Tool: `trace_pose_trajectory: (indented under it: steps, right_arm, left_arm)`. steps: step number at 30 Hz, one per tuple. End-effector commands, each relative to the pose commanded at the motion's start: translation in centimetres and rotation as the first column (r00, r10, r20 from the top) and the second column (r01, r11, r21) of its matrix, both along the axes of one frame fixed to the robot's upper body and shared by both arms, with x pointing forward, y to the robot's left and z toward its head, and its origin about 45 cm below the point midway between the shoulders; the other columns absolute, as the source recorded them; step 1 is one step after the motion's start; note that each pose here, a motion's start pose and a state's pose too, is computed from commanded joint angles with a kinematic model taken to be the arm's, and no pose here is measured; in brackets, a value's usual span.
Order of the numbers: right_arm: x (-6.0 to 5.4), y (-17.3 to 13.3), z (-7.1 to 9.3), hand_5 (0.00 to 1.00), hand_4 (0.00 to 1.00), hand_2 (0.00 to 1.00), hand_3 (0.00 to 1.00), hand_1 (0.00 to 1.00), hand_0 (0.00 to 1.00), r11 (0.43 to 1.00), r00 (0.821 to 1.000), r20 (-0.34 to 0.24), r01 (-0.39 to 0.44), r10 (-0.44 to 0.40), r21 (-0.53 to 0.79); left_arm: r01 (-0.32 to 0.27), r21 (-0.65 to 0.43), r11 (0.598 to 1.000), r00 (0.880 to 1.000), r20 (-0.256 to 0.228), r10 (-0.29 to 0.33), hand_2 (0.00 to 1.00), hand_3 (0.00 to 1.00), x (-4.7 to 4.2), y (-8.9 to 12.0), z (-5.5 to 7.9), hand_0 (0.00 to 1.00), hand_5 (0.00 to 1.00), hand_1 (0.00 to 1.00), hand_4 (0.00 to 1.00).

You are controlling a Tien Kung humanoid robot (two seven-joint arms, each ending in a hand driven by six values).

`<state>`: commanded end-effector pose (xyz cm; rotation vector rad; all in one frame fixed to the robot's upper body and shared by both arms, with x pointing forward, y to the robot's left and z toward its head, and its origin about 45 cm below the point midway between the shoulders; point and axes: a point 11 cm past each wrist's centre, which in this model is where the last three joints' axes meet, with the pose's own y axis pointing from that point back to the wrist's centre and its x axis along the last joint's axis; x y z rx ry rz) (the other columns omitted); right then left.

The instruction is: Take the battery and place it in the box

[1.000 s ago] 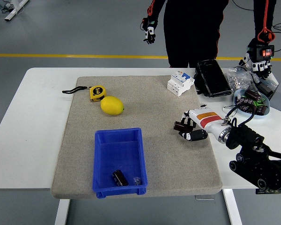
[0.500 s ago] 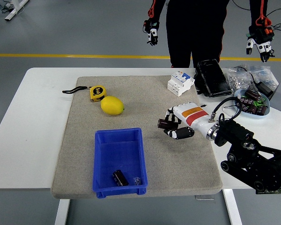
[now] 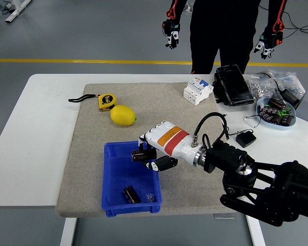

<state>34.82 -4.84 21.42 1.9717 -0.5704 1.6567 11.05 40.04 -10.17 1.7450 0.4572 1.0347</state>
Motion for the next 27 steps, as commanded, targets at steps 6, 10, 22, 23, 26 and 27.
trace_pose_trajectory:
  steps: [6,10,22,23,26,27]
  right_arm:
    - [-1.7,2.1,-0.1,0.303,0.722,0.495,0.520,0.417,0.278,0.996,0.996,0.018,-0.088,0.088,-0.028]
    - [-1.6,2.5,0.1,0.413,0.939,0.659,0.880,0.563,0.437,0.996,0.995,0.026,-0.092,0.093,-0.008]
    - [-0.6,2.5,1.6,0.399,0.961,0.702,0.998,0.595,0.476,0.995,0.995,0.060,-0.087,0.085,0.039]
    - [-0.5,2.4,1.7,0.399,0.961,0.702,0.998,0.595,0.476,0.996,0.995,0.062,-0.082,0.079,0.044]
    - [0.3,1.8,2.4,0.404,0.962,0.698,0.998,0.592,0.476,0.997,0.996,0.072,-0.054,0.050,0.061]
    - [0.7,1.5,2.7,0.404,0.962,0.698,0.998,0.592,0.476,0.997,0.996,0.078,-0.042,0.036,0.067]
  left_arm:
    - [0.001,0.004,1.000,1.000,-0.002,-0.001,0.660,0.582,0.02,0.1,0.0,0.656,0.581,0.649,0.630]
    - [0.001,0.006,1.000,1.000,-0.005,-0.001,0.661,0.582,-0.04,0.2,0.1,0.657,0.582,0.649,0.631]
    - [0.004,0.008,1.000,1.000,-0.012,-0.004,0.669,0.582,-0.25,0.3,0.0,0.653,0.584,0.649,0.633]
    - [0.004,0.008,1.000,1.000,-0.012,-0.004,0.669,0.582,-0.26,0.3,0.0,0.653,0.584,0.649,0.633]
    - [0.003,0.009,1.000,1.000,-0.011,-0.003,0.670,0.582,-0.31,0.3,0.0,0.651,0.583,0.651,0.632]
    - [0.003,0.009,1.000,1.000,-0.011,-0.003,0.670,0.582,-0.31,0.3,0.0,0.651,0.583,0.651,0.632]
